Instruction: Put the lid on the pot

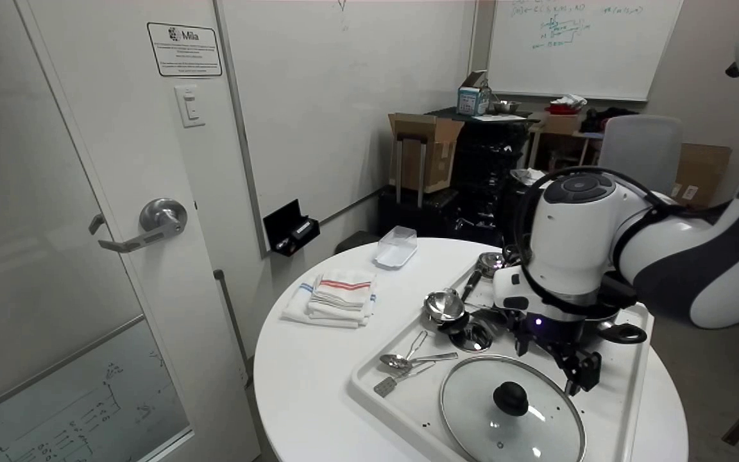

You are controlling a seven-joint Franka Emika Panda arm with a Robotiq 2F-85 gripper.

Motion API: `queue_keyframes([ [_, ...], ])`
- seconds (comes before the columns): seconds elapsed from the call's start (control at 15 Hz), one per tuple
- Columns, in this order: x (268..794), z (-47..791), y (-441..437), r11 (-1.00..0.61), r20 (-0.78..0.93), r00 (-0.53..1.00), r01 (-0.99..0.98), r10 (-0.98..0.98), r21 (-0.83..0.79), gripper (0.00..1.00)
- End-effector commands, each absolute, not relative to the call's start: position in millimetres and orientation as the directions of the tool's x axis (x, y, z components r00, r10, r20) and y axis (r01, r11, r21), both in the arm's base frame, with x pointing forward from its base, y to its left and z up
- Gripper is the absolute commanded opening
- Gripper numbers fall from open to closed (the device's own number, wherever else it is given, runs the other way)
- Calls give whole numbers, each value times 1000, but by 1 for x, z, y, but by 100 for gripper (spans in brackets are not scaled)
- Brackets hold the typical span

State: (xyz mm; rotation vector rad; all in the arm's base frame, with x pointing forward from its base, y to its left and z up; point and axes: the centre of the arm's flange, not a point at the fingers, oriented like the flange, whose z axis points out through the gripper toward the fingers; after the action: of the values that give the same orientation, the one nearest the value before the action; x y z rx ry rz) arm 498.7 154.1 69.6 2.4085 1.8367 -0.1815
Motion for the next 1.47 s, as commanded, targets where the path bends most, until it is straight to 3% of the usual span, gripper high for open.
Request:
queue_keyframes([
  [0.0, 518, 40, 166, -240, -158, 244, 970, 957, 48, 100],
  [0.67, 534, 10, 179, -217, -162, 222, 975, 962, 48, 99],
  [0.73, 534, 9, 180, -216, -161, 221, 975, 962, 49, 75],
  [0.93, 535, 9, 179, -217, -160, 222, 975, 962, 48, 66],
  [1.27, 534, 14, 179, -217, -155, 222, 975, 963, 46, 27],
  [1.4, 534, 17, 180, -218, -151, 222, 975, 963, 44, 25],
])
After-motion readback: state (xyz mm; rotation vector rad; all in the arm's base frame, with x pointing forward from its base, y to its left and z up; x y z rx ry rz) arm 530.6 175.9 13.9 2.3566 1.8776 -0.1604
